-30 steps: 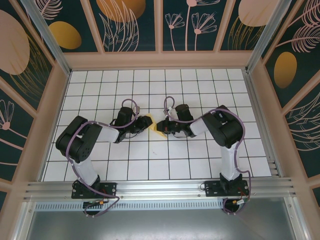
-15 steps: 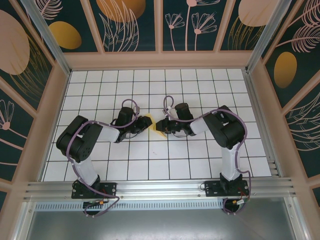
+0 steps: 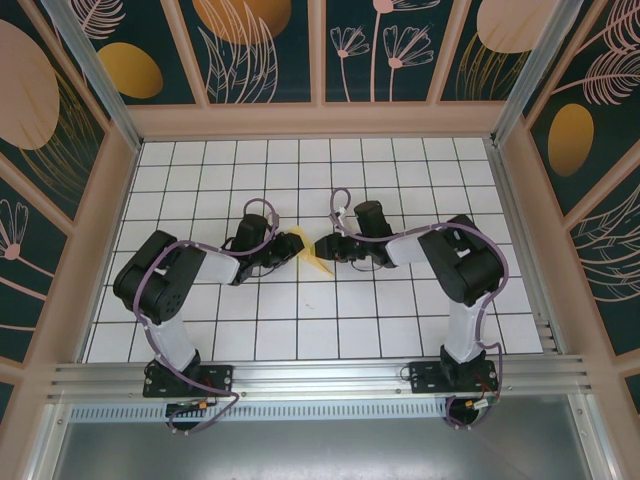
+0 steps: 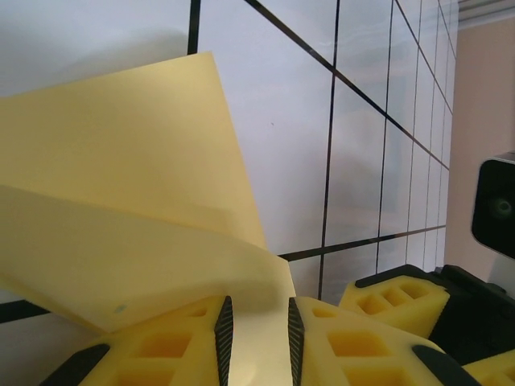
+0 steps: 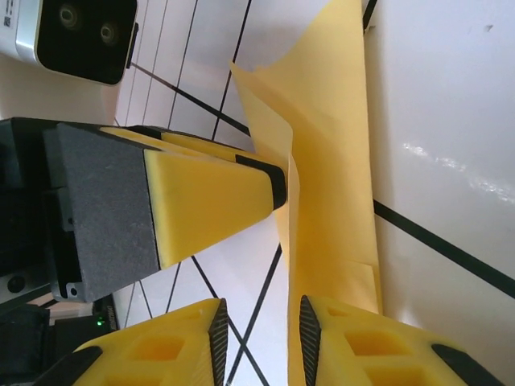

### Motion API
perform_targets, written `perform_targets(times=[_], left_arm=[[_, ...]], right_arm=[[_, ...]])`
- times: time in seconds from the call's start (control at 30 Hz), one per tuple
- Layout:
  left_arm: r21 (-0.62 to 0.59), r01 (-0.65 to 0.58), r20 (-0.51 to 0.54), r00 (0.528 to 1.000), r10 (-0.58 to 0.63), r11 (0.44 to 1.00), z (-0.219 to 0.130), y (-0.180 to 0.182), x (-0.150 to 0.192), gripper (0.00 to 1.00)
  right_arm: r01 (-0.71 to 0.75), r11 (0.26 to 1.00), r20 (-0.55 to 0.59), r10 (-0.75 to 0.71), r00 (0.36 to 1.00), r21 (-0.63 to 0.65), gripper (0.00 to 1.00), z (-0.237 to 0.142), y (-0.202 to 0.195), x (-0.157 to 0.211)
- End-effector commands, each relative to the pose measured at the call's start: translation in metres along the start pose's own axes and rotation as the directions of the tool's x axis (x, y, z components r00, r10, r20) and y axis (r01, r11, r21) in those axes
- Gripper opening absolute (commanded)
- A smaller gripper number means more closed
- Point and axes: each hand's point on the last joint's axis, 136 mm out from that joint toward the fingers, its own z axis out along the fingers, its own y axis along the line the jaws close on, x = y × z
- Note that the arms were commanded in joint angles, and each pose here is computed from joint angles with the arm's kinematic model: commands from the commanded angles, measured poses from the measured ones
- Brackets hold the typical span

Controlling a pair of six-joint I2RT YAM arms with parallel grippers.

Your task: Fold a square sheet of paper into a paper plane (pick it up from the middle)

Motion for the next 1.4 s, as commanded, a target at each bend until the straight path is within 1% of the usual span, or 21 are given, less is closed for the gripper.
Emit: perform_targets(times=[0.0,0.17,0.27,0.47,0.7,1.0,1.23,1.37], left_arm=[[-0.019,0.011,0.004,1.000,-0.011,1.000,0.005,0.002,-0.003,0.27],[-0.022,0.012,0.003,1.000,-0.012,1.000,0.006,0.003,-0.003,0.27],[-0.018,0.009,0.001,1.000,-0.009,1.000,0.007,0.001,-0.004,0.27],[-0.012,0.003,-0.004,1.000,-0.003,1.000,0.010,-0.002,-0.005,0.27],[-0.006,-0.001,-0.006,1.000,0.001,1.000,0.012,-0.004,-0.007,0.27],[0.001,-0.009,-0.005,1.000,0.009,1.000,0.014,-0.009,-0.010,0.27],[0.005,-0.016,-0.002,1.000,0.016,1.000,0.013,-0.012,-0.012,0.27],[0.014,-0.027,0.002,1.000,0.026,1.000,0.012,-0.016,-0.014,0.28]], right_arm=[[0.122,0.992,-0.015,-0.121,0.993,0.029,0.32,-0.008,-0.001,0.006],[0.219,0.974,-0.028,-0.217,0.976,0.059,0.33,-0.010,-0.005,0.007],[0.253,0.966,-0.042,-0.251,0.967,0.062,0.32,-0.009,-0.007,0.010],[0.298,0.952,-0.056,-0.294,0.954,0.076,0.33,-0.002,-0.008,0.013],[0.301,0.951,-0.063,-0.296,0.953,0.077,0.32,0.002,-0.011,0.014],[0.302,0.950,-0.068,-0.298,0.952,0.072,0.22,0.003,-0.013,0.016],[0.274,0.960,-0.074,-0.269,0.960,0.058,0.08,0.006,-0.014,0.017],[0.235,0.971,-0.069,-0.233,0.970,0.031,0.02,0.007,-0.011,0.017]])
